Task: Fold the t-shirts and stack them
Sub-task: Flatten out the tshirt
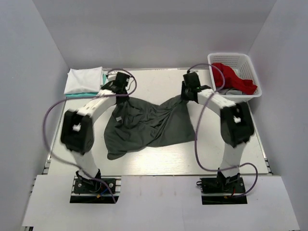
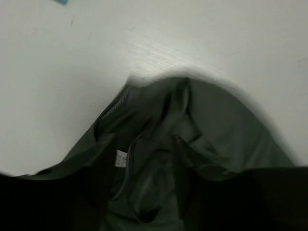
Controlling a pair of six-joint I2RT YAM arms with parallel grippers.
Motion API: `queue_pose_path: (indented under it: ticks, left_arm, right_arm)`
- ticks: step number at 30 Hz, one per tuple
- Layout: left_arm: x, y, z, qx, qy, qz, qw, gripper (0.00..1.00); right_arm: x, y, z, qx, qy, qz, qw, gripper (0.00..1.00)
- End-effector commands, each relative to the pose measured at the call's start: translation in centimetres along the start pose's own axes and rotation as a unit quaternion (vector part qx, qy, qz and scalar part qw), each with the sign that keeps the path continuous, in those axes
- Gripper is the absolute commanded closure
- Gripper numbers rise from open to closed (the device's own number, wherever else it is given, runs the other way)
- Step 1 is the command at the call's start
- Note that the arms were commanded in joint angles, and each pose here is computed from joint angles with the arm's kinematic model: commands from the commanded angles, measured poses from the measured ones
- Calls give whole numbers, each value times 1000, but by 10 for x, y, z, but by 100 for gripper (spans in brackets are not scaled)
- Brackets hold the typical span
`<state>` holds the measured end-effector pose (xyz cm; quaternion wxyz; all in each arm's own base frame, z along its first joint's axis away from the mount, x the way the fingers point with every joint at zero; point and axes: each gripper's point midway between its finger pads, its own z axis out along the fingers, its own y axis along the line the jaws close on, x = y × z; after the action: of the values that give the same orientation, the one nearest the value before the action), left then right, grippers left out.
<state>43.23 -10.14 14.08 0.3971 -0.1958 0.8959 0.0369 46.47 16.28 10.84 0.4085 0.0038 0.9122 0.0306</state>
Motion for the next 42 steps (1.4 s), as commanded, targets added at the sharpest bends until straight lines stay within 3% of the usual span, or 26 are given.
queue_pose_path:
  ticks: [1, 2, 3, 4, 5, 6, 7, 10, 17, 23, 26, 31, 33, 39, 42]
  left_arm:
    - [-23, 17, 4, -67, 6, -5, 998, 35]
    - [-25, 16, 4, -71, 11, -1, 997, 30]
    - [-25, 16, 4, -71, 11, -1, 997, 0]
    - [-29, 16, -1, -65, 3, -6, 998, 0]
    - [-23, 16, -1, -56, 4, -9, 998, 0]
    - [-27, 15, -14, -34, -2, -19, 999, 0]
    - [-24, 16, -18, -26, 0, -21, 999, 0]
    - [18, 38, -30, -43, 50, -62, 996, 0]
    - [146, 106, -76, -45, 144, -126, 981, 0]
    - [216, 151, -115, -61, 209, -163, 962, 0]
    - [231, 140, -121, -17, 238, -176, 955, 0]
    - [255, 144, -116, -43, 278, -168, 945, 20]
    - [255, 148, -113, -56, 271, -169, 946, 30]
    - [254, 145, -95, -58, 251, -165, 952, 45]
    - [252, 142, -85, -57, 244, -157, 955, 61]
  right_arm:
    - [-19, 7, 3, 0, 17, 28, 999, 38]
    - [-22, 9, 1, -5, 11, 29, 999, 32]
    - [-12, 6, 3, -4, 14, 33, 999, 25]
    - [-22, 9, -14, -18, -3, 40, 999, 14]
    - [-16, 7, -15, -20, -7, 41, 999, 10]
    - [8, 2, -14, -18, 10, 37, 999, 10]
    - [0, 2, -24, -23, -6, 44, 999, 10]
    - [15, -10, -47, -16, -10, 56, 998, 10]
    - [64, -40, -87, 6, -19, 139, 990, 10]
    - [52, -31, -103, -33, -52, 166, 984, 10]
    - [59, -24, -99, -49, -38, 162, 985, 10]
    - [69, -24, -89, -44, -19, 157, 986, 10]
    - [68, -25, -87, -43, -19, 156, 987, 10]
    - [79, -22, -82, -46, 0, 154, 987, 10]
    - [84, -23, -83, -41, 8, 157, 987, 10]
